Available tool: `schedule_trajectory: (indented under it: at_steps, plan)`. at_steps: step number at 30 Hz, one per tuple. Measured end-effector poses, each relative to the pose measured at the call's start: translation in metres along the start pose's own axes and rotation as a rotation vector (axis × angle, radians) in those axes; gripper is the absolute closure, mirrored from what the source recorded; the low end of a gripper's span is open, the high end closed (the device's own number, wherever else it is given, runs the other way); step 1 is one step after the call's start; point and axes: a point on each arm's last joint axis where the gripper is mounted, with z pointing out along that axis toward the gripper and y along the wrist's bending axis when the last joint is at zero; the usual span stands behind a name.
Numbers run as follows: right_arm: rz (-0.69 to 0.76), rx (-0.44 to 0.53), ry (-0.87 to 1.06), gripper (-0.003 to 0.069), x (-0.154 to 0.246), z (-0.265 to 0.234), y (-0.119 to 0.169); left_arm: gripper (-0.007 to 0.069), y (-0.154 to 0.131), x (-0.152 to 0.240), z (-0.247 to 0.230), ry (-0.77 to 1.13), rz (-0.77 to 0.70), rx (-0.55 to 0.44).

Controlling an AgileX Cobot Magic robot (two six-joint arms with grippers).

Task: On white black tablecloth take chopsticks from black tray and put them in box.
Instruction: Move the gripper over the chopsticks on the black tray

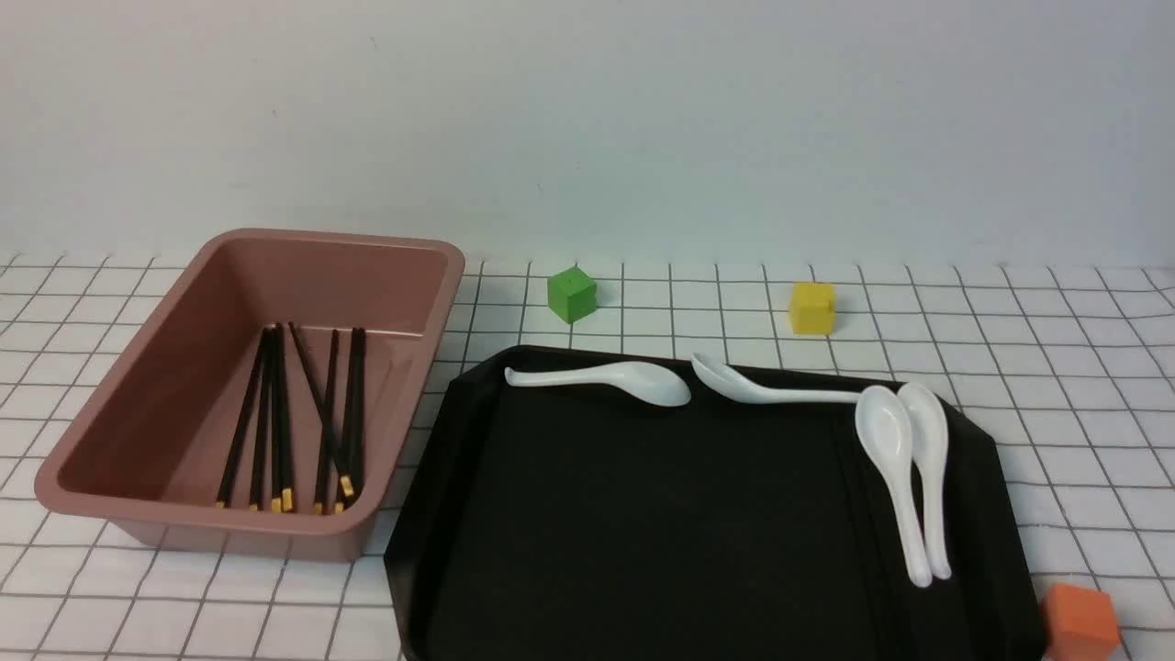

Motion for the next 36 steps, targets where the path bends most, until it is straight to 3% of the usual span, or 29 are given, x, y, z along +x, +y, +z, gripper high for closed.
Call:
schedule_trajectory:
  at_steps: [36]
  plan:
    - [0.002,0.000,0.002,0.0438,0.0002,0.0000,0.0000,0.0387,0.0000,0.0000,0.0000,0.000,0.000,0.000]
